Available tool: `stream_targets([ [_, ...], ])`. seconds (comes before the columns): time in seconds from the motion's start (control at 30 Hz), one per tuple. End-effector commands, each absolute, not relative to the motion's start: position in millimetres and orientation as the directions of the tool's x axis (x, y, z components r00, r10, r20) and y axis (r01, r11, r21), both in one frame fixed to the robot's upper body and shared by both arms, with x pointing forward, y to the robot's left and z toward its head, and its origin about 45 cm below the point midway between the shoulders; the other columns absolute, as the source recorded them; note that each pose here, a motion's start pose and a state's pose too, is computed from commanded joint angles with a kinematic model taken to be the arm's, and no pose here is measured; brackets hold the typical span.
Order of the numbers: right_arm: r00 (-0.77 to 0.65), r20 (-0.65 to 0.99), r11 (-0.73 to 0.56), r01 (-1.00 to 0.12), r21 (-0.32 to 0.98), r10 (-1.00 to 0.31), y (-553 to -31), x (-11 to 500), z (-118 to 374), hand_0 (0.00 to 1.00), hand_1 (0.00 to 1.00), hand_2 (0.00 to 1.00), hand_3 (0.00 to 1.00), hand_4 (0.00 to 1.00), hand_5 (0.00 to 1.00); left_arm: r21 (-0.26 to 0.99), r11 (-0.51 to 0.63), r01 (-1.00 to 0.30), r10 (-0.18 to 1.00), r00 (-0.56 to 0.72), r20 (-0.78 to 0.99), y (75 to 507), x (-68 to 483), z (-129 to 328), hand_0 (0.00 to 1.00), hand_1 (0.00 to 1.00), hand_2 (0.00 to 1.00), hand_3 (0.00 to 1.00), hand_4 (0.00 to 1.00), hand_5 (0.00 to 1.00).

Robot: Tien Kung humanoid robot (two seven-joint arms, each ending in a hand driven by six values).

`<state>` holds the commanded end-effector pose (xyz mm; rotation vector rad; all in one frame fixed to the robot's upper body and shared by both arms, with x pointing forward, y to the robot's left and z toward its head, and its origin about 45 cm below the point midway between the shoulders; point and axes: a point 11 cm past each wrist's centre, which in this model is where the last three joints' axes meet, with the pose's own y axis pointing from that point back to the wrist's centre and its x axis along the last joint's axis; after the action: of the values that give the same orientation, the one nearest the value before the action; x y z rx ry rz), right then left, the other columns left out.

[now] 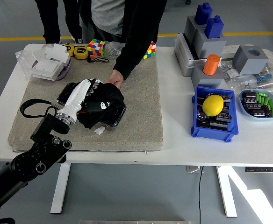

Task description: Pick the rag up,wipe the panel,place it on the desk

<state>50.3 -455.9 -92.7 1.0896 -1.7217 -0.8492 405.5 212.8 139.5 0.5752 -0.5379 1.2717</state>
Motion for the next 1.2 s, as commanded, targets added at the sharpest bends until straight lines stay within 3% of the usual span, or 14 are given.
stream_targets([
  [0.5,-0.202,0.321,0.371,-0.31,0.875,-0.925,-455.4,50.6,-92.7,0.557,0.573,0.503,0.524,0.892,0.394,0.091,0.3,-0.949,0.703,0.285,0.652,171.1,396.0,142.1,0.187,0.244,0.328,0.555,0.677,0.002],
  [1.2,-0.203,0.32,0.372,-0.317,0.873,-0.925,-455.5,52.8,-92.2,0.555,0.571,0.502,0.524,0.892,0.389,0.049,0.139,-0.989,0.702,0.134,0.7,227.7,420.9,144.1,0.186,0.243,0.327,0.557,0.676,0.002],
])
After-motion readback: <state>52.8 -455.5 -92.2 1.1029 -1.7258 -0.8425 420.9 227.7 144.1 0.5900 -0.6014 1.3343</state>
